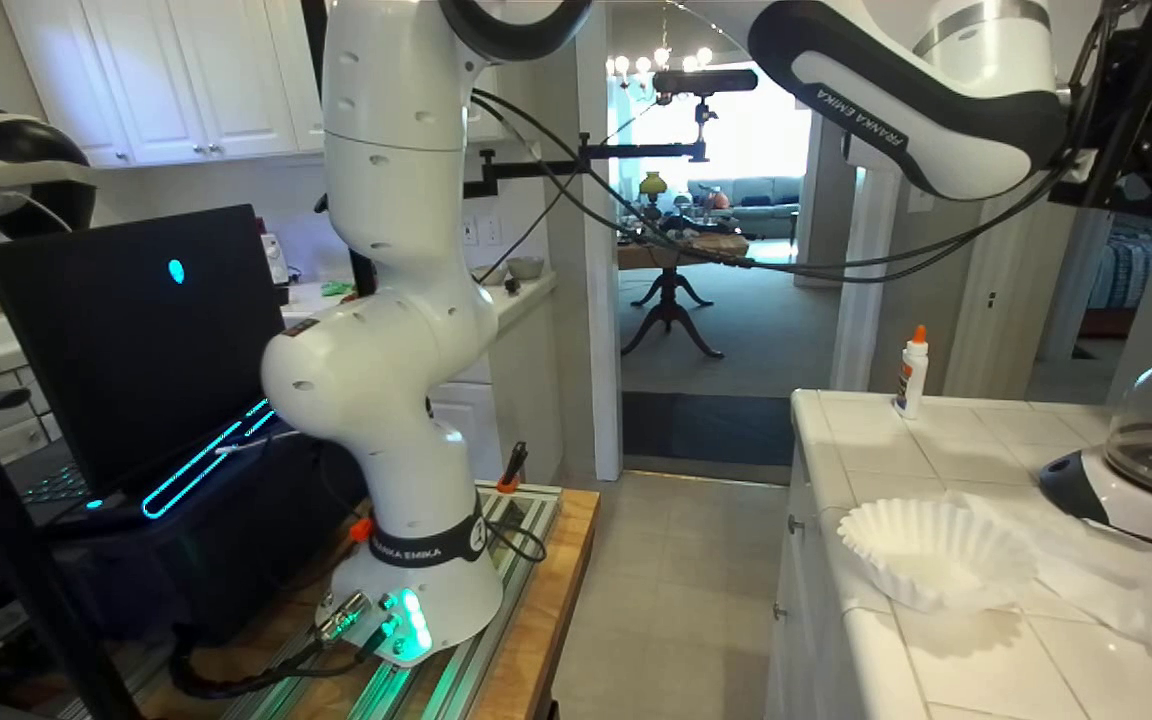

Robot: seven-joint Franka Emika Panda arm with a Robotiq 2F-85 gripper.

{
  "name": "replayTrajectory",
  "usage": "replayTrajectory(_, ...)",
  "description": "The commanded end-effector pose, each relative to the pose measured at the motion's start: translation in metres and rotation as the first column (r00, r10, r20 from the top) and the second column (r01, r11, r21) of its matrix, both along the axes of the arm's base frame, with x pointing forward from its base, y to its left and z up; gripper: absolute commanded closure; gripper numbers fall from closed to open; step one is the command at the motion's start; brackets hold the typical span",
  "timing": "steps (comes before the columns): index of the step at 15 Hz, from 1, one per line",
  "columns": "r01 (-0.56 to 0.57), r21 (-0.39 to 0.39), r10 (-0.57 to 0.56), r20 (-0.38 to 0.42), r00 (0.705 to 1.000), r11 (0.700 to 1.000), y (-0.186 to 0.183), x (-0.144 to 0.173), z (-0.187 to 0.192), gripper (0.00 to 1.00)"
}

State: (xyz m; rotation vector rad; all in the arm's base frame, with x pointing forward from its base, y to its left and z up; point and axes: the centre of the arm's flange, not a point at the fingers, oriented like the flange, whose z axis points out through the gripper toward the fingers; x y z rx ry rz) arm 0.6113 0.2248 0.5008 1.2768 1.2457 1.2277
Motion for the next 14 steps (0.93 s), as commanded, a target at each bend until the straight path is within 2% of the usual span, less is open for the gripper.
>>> replayTrajectory(1, -0.027, -0.013, 0.027, 0.075, 0.997, 1.000, 0.002, 0.004, -0.003, 0.00)
replayTrajectory(6, -0.075, -0.032, 0.079, 0.161, 0.984, 0.997, 0.005, 0.004, -0.003, 0.00)
replayTrajectory(14, -0.101, -0.026, 0.104, 0.235, 0.966, 0.995, 0.038, -0.004, 0.024, 0.00)
